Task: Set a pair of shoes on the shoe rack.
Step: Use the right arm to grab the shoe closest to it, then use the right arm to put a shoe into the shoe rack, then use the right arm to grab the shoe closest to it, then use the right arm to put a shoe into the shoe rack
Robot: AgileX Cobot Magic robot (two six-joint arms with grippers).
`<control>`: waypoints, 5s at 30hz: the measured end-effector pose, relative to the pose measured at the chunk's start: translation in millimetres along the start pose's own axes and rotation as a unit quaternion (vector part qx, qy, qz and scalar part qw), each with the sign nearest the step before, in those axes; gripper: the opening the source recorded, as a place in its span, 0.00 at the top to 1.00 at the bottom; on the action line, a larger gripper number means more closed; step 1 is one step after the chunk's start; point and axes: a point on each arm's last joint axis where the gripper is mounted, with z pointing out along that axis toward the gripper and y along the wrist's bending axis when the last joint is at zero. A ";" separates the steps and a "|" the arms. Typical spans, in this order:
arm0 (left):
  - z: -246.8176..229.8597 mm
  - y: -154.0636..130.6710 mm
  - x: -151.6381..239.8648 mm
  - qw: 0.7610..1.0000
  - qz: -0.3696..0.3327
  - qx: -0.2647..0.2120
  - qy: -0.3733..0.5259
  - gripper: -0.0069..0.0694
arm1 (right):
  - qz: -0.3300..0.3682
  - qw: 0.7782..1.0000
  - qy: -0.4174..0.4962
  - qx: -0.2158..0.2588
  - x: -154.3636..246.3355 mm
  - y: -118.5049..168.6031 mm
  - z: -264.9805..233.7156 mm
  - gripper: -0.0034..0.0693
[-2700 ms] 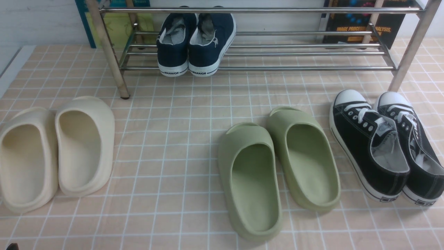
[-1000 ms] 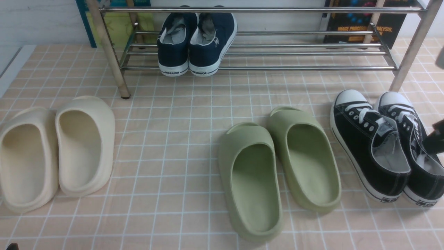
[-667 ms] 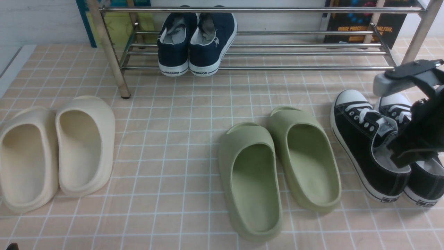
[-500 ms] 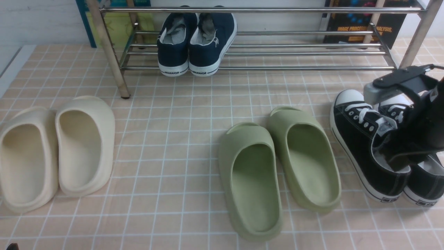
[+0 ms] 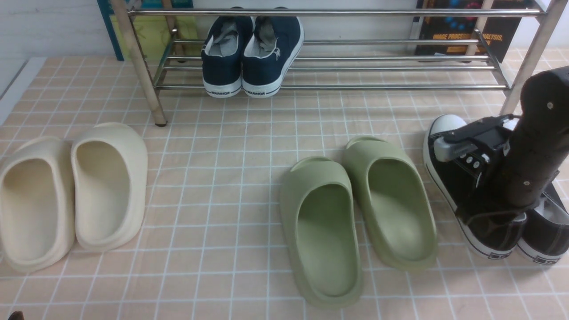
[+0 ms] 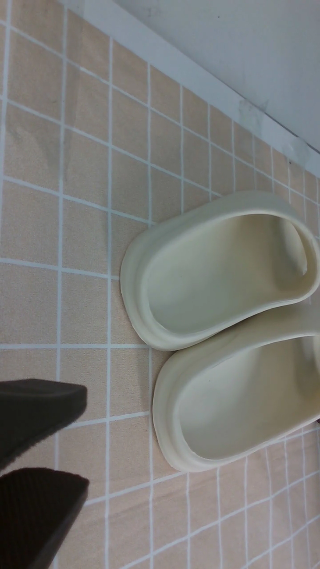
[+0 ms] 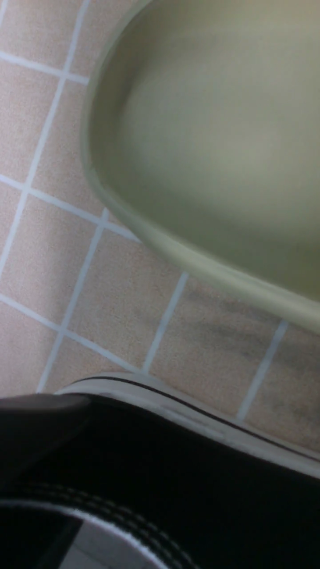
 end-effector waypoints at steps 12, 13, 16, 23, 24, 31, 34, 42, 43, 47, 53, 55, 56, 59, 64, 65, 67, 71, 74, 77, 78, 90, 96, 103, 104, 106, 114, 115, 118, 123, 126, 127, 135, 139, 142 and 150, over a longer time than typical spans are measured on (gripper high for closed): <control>0.0 0.0 0.0 1.000 0.000 0.000 0.000 0.60 | -0.004 0.999 -0.032 0.004 -25.9 -0.8 -49.6 0.95; 0.0 0.0 0.0 1.000 0.000 0.000 0.000 0.60 | -0.005 0.999 -0.054 0.007 -33.4 -1.9 -61.4 0.95; 0.0 0.0 0.0 1.000 0.000 0.000 0.000 0.60 | -0.008 0.995 -0.094 0.018 -45.9 -4.2 -81.9 0.95; 0.0 0.0 0.0 1.000 0.000 0.000 0.000 0.60 | -0.008 0.993 -0.118 0.021 -73.2 -7.8 -89.1 0.95; 0.0 0.0 0.0 1.000 0.000 0.000 0.000 0.60 | -0.008 0.993 -0.117 0.021 -77.6 -8.4 -87.3 0.95; 0.0 0.0 0.0 1.000 0.000 0.000 0.000 0.60 | -0.009 0.992 -0.125 0.023 -110.0 -12.9 -75.3 0.95; 0.0 0.0 0.0 1.000 0.000 0.000 0.000 0.60 | -0.016 0.990 -0.139 0.012 -124.5 -12.5 -71.8 0.95; 0.0 0.0 0.0 1.000 0.000 0.000 0.000 0.60 | -0.022 0.985 -0.170 -0.002 -159.9 -13.9 -59.3 0.95; 0.0 0.0 0.0 1.000 0.000 0.000 0.000 0.60 | -0.022 0.985 -0.171 0.000 -161.7 -14.3 -57.4 0.95; 0.0 0.0 0.0 1.000 0.000 0.000 0.000 0.60 | -0.033 0.980 -0.195 0.021 -176.9 -19.2 -54.4 0.95; 0.0 0.0 0.0 1.000 0.000 0.000 0.000 0.60 | -0.046 0.975 -0.211 0.053 -186.0 -25.2 -43.7 0.91; 0.0 0.0 0.0 1.000 0.000 0.000 0.000 0.60 | -0.048 0.974 -0.214 0.059 -187.3 -26.3 -42.5 0.87; 0.0 0.0 0.0 1.000 0.000 0.000 0.000 0.60 | -0.049 0.973 -0.219 0.062 -188.4 -26.6 -42.9 0.84; 0.0 0.0 0.0 1.000 0.000 0.000 0.000 0.60 | -0.054 0.966 -0.241 0.075 -192.0 -27.9 -48.9 0.68; 0.0 0.0 0.0 1.000 0.000 0.000 0.000 0.60 | -0.032 0.972 -0.221 0.070 -187.4 -28.8 -58.6 0.45; 0.0 0.0 0.0 1.000 0.000 0.000 0.000 0.60 | -0.025 0.974 -0.217 0.067 -185.7 -28.4 -63.7 0.42; 0.0 0.0 0.0 1.000 0.000 0.000 0.000 0.60 | -0.020 0.977 -0.204 0.062 -179.7 -27.2 -76.9 0.38; 0.0 0.0 0.0 1.000 0.001 0.000 0.000 0.60 | -0.007 0.977 -0.206 0.060 -165.2 -25.1 -109.8 0.36; 0.0 0.1 0.0 1.000 0.001 0.000 0.000 0.60 | 0.007 0.977 -0.205 0.057 -148.3 -23.1 -128.3 0.36; 0.0 0.1 0.0 1.000 0.001 0.000 0.000 0.60 | 0.014 0.983 -0.178 0.051 -125.3 -19.7 -131.6 0.36; 0.0 0.1 0.0 1.000 0.001 0.000 0.000 0.60 | 0.014 0.985 -0.166 0.048 -114.5 -17.9 -131.9 0.36; 0.0 0.1 0.1 1.000 0.001 0.000 0.000 0.60 | 0.054 0.996 0.032 0.057 9.5 -7.6 -59.5 0.36; 0.0 0.1 0.1 1.000 0.001 0.000 0.000 0.60 | 0.082 0.992 0.000 0.093 21.9 -12.4 -23.6 0.36; 0.0 0.1 0.1 1.000 0.001 0.000 0.000 0.60 | 0.094 0.989 -0.043 0.107 15.7 -15.6 -7.1 0.36; 0.0 0.1 0.1 1.000 0.001 0.000 0.000 0.60 | 0.094 0.989 -0.043 0.107 15.5 -15.7 -6.4 0.36; 0.0 0.1 0.1 1.000 0.001 0.000 0.000 0.60 | 0.095 0.989 -0.033 0.109 14.7 -16.2 0.3 0.37; 0.0 0.1 0.1 1.000 0.001 0.000 0.000 0.60 | 0.089 0.989 -0.017 0.118 16.8 -17.8 4.5 0.69; 0.0 0.1 0.1 1.000 0.001 0.000 0.000 0.60 | 0.087 0.989 -0.016 0.121 16.9 -18.2 4.4 0.76; 0.0 0.1 0.1 1.000 0.001 0.000 0.000 0.60 | 0.088 0.989 -0.013 0.122 15.6 -19.6 1.3 0.94; 0.0 0.1 0.1 1.000 0.001 0.000 0.000 0.60 | 0.066 0.991 0.005 0.114 11.2 -8.2 -26.0 0.95; 0.0 0.1 0.1 1.000 0.001 0.000 0.000 0.60 | 0.057 0.993 -0.024 0.105 3.9 0.1 -52.0 0.95; 0.0 0.1 0.1 1.000 0.001 0.000 0.000 0.60 | 0.053 0.992 -0.044 0.103 -1.3 1.6 -63.2 0.95; 0.0 0.1 0.1 1.000 0.001 -0.001 0.000 0.60 | 0.058 0.980 -0.137 0.134 -31.6 -20.5 -107.3 0.95; 0.0 0.1 0.1 1.000 0.001 -0.001 0.000 0.60 | 0.060 0.977 -0.139 0.147 -39.0 -36.6 -108.7 0.95; 0.0 0.1 0.1 1.000 0.001 -0.001 0.000 0.60 | 0.059 0.978 -0.130 0.150 -43.1 -44.9 -103.5 0.95; 0.0 0.1 0.1 1.000 0.001 -0.001 0.000 0.60 | 0.036 0.978 -0.143 0.148 -55.3 -49.2 -87.7 0.95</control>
